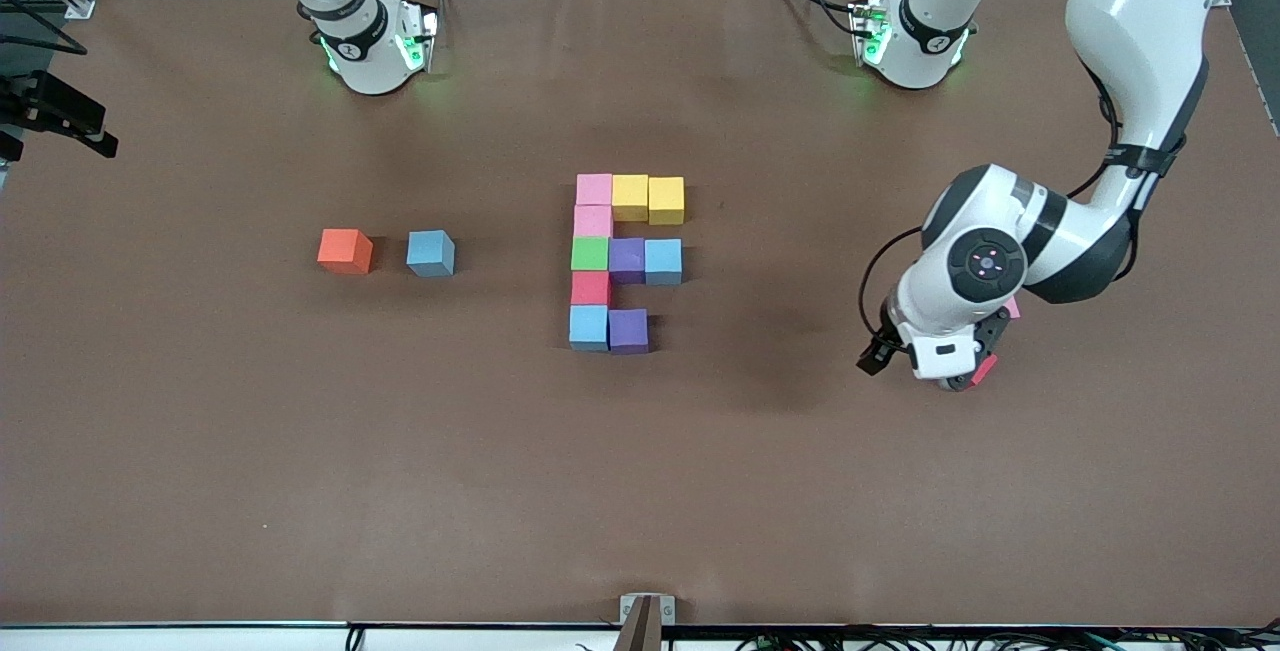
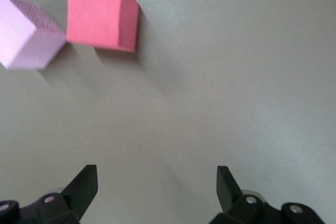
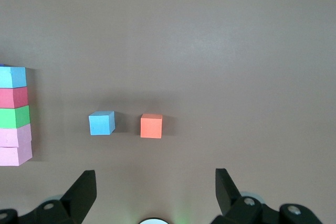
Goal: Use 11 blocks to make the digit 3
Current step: 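Lower the left gripper onto the red cube and close it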
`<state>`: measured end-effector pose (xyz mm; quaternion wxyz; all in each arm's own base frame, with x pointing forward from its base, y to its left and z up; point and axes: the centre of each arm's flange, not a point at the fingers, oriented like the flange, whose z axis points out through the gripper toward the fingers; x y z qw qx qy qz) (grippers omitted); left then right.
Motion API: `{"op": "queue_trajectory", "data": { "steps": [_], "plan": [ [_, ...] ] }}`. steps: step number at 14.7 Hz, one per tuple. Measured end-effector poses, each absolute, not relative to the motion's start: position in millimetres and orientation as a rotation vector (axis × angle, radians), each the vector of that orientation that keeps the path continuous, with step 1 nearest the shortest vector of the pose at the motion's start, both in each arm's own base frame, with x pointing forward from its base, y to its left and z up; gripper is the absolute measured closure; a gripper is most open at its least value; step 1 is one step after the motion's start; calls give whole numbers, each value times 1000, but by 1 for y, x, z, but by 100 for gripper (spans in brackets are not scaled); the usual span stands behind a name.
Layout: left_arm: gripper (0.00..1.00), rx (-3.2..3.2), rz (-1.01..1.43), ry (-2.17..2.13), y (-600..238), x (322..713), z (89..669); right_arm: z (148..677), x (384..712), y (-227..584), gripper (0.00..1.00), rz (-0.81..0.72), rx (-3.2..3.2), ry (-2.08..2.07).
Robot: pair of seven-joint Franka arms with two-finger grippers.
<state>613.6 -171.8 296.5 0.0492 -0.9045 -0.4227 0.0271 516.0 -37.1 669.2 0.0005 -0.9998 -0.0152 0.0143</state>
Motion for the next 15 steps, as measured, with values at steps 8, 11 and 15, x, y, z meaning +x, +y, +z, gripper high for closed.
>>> {"op": "queue_trajectory", "data": {
  "steps": [8,11,15],
  "plan": [
    [0,-2796,4,-1240,-90,628,281,684,503,-37,0,27,-3138,-39],
    [0,-2801,-26,-1227,-64,632,270,683,503,-36,0,32,-3135,-40],
    [0,-2812,-27,-1238,-45,635,247,681,502,-36,0,43,-3134,-40]
  ]
}}
